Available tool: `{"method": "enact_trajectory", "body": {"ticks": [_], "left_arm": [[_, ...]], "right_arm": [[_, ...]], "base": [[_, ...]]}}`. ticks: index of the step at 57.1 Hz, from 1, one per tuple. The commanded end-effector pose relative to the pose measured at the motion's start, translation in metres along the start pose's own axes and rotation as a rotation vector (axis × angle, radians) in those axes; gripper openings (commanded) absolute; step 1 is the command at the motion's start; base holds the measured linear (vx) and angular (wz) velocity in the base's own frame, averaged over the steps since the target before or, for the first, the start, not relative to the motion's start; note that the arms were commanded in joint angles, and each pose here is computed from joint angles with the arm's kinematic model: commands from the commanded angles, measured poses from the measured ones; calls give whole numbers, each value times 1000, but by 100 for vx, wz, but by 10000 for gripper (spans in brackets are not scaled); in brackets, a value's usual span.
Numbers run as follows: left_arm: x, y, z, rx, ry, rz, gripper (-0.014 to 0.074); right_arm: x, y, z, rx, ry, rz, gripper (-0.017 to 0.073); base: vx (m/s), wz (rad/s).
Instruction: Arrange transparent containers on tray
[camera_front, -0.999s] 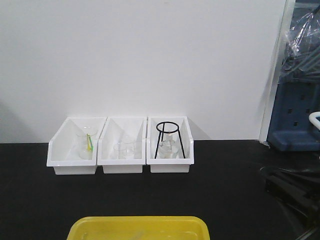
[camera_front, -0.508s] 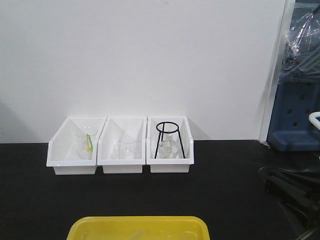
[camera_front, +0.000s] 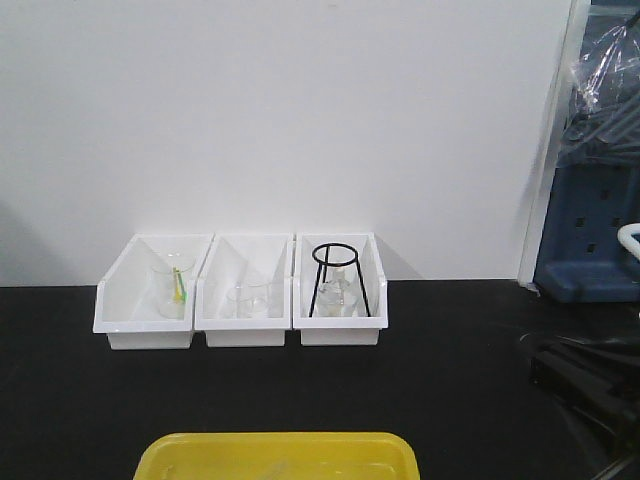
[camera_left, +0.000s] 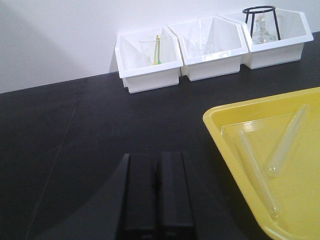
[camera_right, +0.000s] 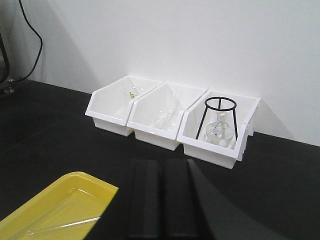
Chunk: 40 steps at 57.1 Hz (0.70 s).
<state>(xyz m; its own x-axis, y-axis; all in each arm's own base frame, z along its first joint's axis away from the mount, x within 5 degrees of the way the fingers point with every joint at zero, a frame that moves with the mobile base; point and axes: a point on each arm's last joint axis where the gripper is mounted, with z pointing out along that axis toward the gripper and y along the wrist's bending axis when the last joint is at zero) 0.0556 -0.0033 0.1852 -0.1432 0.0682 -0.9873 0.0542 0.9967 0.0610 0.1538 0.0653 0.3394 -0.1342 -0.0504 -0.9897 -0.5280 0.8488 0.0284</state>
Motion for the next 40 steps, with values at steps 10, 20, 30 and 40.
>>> {"method": "enact_trajectory", "body": {"ticks": [10,20,30,40], "left_arm": [[5,1,1,-16,-62,-9,-6],[5,1,1,-16,-62,-9,-6],[5,1,1,-15,-62,-9,-6],[5,1,1,-15,-62,-9,-6]], "right_arm": [[-10,-2,-3,29,-30,-48,-13],[-19,-11,-4,123,-131,40,-13],[-24,-22,-7,253,-199,40,-13],[-6,-31,-9,354,-12,81,-13]], "base": [[0,0],[0,0],[0,0],[0,0]]}}
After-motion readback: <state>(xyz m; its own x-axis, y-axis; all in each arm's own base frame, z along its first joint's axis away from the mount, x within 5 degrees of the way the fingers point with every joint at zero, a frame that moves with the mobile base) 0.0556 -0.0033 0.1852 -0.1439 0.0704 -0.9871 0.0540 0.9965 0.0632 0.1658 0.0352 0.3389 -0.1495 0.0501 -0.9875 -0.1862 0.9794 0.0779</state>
